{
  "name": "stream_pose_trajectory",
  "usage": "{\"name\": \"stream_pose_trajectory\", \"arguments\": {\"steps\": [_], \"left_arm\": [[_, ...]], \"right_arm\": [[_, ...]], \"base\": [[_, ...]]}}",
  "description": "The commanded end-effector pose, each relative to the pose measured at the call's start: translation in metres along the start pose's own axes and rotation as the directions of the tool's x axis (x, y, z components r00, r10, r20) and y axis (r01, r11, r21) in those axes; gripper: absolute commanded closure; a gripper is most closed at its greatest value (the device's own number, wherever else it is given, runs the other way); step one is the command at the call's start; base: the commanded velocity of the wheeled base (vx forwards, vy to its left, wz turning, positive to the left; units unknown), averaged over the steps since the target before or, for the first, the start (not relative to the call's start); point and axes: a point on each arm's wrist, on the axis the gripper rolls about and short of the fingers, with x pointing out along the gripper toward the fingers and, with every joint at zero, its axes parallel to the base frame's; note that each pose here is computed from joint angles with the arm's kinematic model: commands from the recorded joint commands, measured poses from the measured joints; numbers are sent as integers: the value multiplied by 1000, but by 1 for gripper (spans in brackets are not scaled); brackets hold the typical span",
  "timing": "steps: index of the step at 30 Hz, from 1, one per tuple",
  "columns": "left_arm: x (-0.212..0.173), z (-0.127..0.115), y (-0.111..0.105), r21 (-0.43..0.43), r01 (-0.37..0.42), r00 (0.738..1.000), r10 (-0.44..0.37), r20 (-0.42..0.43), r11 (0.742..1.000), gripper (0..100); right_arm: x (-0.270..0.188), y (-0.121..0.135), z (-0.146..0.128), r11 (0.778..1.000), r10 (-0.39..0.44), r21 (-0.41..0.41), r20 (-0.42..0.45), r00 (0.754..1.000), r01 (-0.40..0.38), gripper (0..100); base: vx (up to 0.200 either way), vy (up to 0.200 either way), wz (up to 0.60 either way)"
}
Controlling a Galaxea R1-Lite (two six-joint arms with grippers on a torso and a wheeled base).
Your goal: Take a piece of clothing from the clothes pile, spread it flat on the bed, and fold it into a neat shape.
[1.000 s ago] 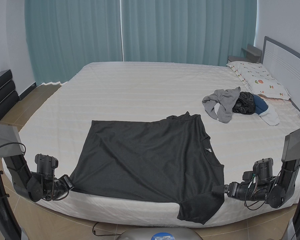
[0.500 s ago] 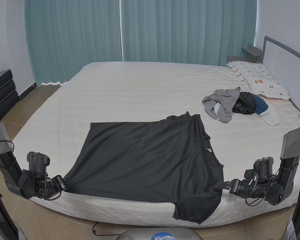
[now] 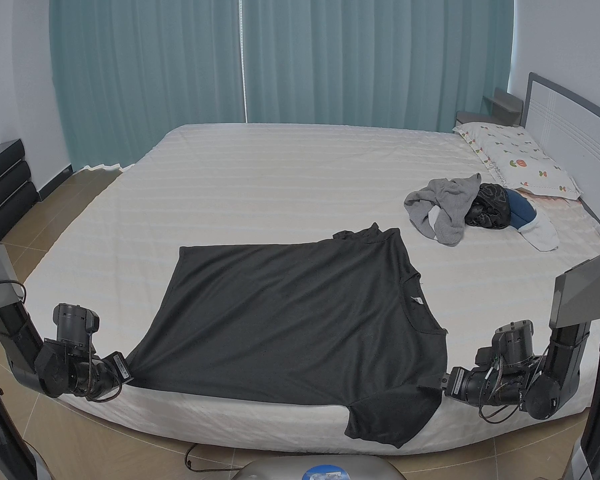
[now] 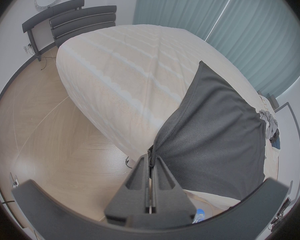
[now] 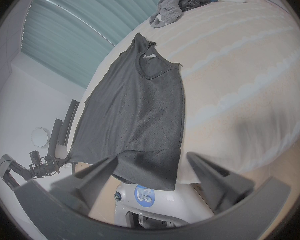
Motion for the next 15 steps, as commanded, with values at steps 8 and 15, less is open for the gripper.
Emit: {"name": "stream_pose_trajectory", "arguments": {"steps": [8, 15], "left_arm": [[2, -1, 1, -1, -4, 1000, 4, -9, 1000, 100], [4, -2, 1, 0, -10, 1000, 10, -20, 1000, 100]], "right_arm": [[-3, -5, -5, 994, -105, -9, 26, 994, 105, 100], [-19, -12, -14, 986, -138, -97, -1, 990, 137, 100]], "base": [[0, 0, 0], [0, 0, 0]]}}
